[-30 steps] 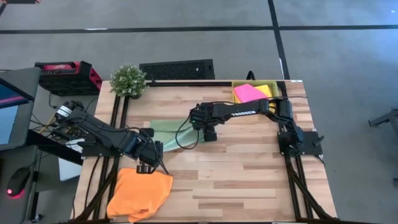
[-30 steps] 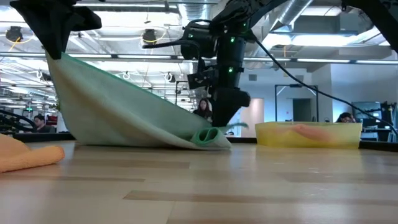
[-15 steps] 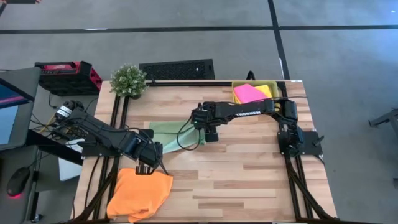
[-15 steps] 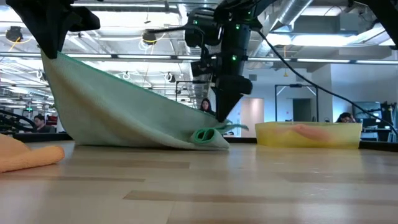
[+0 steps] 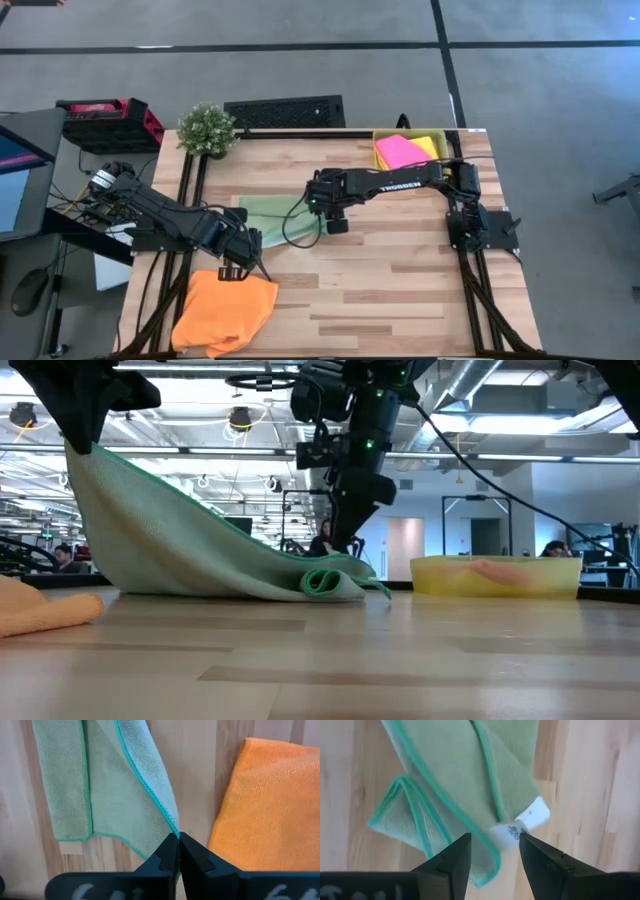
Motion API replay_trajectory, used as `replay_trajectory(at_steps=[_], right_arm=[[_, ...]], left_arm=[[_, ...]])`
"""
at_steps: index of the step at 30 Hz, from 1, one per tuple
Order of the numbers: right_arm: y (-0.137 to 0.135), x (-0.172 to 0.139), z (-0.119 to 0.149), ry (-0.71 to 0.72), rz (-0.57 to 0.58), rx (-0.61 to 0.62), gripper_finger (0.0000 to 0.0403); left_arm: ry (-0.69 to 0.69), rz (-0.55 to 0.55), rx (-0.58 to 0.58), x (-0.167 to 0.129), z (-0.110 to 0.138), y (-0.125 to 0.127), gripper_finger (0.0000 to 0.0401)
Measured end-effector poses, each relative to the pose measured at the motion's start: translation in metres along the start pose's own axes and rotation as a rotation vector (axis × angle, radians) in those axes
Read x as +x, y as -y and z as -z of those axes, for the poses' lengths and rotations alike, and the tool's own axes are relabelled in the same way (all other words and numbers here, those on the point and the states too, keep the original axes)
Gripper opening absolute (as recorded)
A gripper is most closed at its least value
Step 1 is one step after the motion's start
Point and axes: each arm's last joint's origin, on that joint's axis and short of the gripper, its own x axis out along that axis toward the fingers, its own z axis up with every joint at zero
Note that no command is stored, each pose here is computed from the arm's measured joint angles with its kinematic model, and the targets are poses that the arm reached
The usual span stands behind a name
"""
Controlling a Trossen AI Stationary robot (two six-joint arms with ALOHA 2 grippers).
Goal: Fold microfiber towels
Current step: Fold the light green towel
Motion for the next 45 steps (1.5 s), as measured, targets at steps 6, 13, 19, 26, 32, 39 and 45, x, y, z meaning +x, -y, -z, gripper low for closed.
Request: replay_trajectory(at_steps=[6,13,19,26,32,39,45], right_arm=[[0.006,0.005,0.001,0.010,-0.040,0.006,0.0191],[0.010,0.006,0.007,-0.027,-0.066,-0.009,0.0191],[0.011,0.018,0.009,-0.067,-0.061,0.001,0.0191],[0.009,0.034,0.013,-0.126,-0.056,-0.034,0.0191],[0.008,0.027,0.009,-0.090,-0.036,-0.043,0.0159],[0.008,0.025,0.009,-0.091,-0.037,-0.045,0.0041],[-0.001,0.010,0.007,-0.093,0.030,-0.091,0.0021]], left_arm=[[0.000,0.000,0.000,0.000,0.000,0.000,0.0000],[0.000,0.000,0.000,0.000,0.000,0.000,0.0000],[0.000,0.001,-0.001,0.000,0.000,0.000,0.0000],[-0.001,0.000,-0.003,0.000,0.000,0.000,0.0000],[-0.006,-0.002,-0.006,0.000,0.000,0.000,0.0000],[-0.007,-0.002,-0.020,0.000,0.000,0.000,0.0000],[-0.011,-0.033,-0.062,0.000,0.002,-0.002,0.0000]])
